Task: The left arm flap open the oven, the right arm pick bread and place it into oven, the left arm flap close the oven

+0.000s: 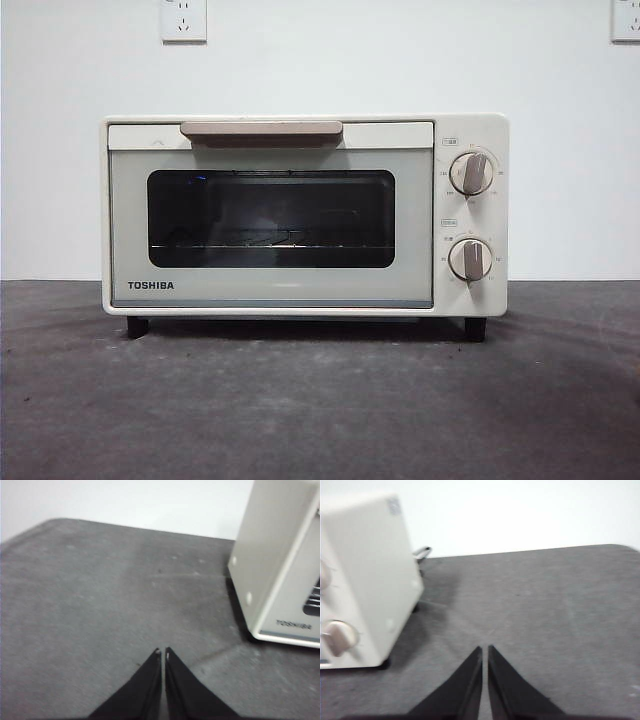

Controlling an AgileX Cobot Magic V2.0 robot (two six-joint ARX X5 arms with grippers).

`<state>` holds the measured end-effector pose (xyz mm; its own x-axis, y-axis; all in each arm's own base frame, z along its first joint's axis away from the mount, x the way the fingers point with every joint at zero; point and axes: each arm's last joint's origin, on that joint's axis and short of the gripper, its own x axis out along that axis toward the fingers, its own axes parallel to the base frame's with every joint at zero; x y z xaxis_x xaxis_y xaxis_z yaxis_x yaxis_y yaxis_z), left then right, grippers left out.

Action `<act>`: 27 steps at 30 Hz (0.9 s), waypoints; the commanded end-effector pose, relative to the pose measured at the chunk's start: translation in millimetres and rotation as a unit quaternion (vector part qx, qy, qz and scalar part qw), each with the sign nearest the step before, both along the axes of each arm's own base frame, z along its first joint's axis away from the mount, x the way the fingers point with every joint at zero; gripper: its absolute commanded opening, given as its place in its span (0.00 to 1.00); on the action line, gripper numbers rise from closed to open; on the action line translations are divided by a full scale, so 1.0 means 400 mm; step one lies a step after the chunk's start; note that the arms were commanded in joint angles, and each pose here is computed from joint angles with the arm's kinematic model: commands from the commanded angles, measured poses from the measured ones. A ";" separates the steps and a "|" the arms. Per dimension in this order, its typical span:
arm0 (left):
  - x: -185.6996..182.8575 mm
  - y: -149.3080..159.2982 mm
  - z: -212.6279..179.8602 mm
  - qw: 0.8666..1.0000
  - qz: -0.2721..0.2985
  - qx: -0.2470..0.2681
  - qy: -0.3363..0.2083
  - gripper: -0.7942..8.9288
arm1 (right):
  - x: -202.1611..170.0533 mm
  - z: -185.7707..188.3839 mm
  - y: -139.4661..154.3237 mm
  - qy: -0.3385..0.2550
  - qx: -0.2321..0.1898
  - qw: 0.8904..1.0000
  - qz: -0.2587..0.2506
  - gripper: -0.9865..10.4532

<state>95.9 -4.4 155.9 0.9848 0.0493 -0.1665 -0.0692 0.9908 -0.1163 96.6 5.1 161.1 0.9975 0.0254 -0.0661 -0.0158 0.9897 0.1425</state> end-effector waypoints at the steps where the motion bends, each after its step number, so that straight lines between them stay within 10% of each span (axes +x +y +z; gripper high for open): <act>1: 0.002 -0.003 0.011 1.000 -0.003 -0.031 -0.001 0.10 | 0.000 -0.003 0.003 0.003 0.052 0.999 0.013 0.10; 12: 0.026 -0.023 0.175 0.995 -0.048 -0.093 -0.003 0.10 | -0.017 0.095 0.009 0.005 0.177 0.983 0.053 0.10; 27: 0.159 -0.079 0.386 0.958 -0.247 -0.099 0.109 0.10 | -0.020 0.304 0.029 0.118 0.134 0.966 0.187 0.10</act>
